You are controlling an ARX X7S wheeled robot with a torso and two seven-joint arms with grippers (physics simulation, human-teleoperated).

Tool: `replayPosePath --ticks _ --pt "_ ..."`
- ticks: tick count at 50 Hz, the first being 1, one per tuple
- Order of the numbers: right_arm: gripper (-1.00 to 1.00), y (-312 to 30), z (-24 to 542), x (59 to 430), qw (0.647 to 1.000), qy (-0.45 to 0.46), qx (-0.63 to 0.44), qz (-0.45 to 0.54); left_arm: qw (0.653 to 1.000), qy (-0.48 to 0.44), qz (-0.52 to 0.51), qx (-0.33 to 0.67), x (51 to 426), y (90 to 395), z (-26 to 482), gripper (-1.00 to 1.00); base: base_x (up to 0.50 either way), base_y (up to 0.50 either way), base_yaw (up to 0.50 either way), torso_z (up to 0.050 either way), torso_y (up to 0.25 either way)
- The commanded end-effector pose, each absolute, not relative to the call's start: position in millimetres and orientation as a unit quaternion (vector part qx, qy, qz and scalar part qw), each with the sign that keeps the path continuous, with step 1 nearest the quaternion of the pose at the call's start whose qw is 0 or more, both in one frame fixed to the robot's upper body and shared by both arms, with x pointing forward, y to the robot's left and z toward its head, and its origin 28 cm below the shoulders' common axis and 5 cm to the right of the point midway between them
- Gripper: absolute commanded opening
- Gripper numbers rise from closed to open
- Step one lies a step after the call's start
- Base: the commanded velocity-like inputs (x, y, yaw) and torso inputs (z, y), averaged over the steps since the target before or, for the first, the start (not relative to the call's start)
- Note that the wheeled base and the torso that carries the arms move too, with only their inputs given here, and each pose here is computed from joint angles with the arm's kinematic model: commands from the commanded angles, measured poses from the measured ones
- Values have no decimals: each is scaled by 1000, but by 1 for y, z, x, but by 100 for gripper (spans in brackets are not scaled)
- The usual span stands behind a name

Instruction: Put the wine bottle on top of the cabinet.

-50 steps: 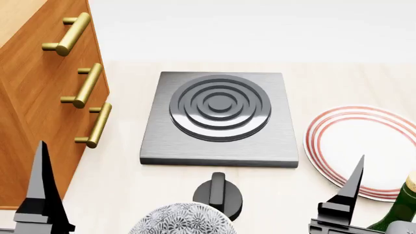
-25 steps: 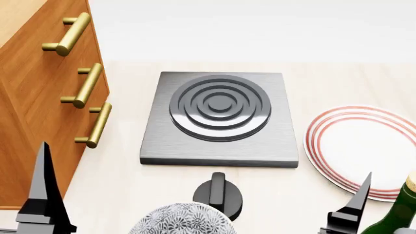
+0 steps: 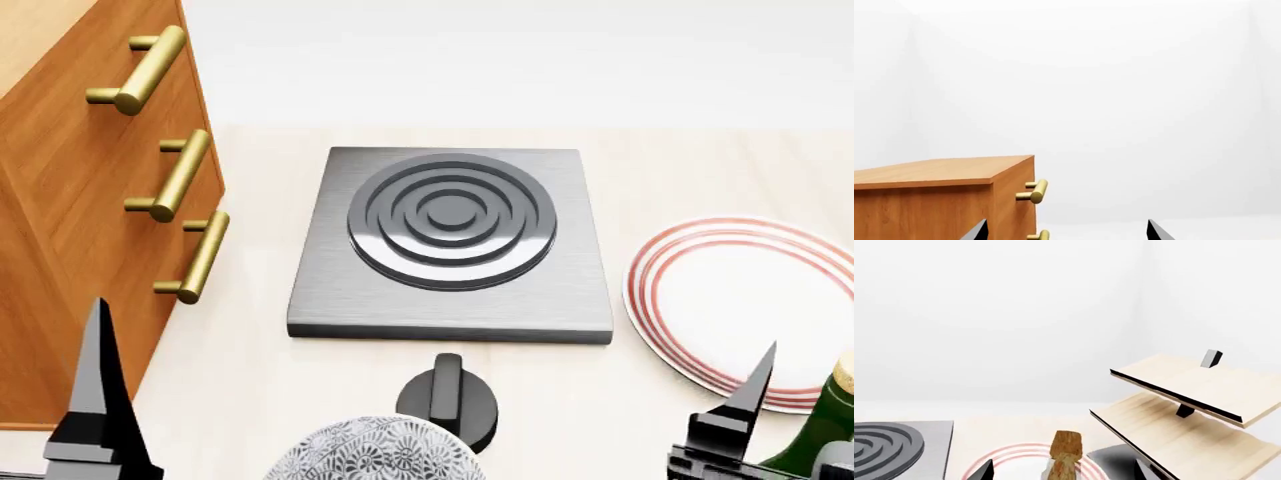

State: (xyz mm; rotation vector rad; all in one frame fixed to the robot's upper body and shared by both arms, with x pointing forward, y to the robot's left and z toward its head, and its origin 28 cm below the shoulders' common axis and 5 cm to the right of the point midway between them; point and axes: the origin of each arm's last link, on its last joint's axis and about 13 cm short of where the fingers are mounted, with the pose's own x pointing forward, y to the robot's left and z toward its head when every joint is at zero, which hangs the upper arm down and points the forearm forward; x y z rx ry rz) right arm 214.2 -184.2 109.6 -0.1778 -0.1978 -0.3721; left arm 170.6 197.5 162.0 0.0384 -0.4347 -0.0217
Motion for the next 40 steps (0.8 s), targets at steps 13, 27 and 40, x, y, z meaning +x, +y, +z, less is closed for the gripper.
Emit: replayPosePath --ticks 13,27,40 --pt "-100 -186 117 215 974 -116 -63 -183 977 -213 -15 20 170 195 162 100 0 0 0 0 0" --pt "-100 -188 124 215 972 -127 -60 -190 977 -211 -19 18 171 194 161 100 0 0 0 0 1" --pt "-100 -188 188 224 970 -195 -17 -142 979 -200 -34 18 175 189 154 100 0 0 0 0 1"
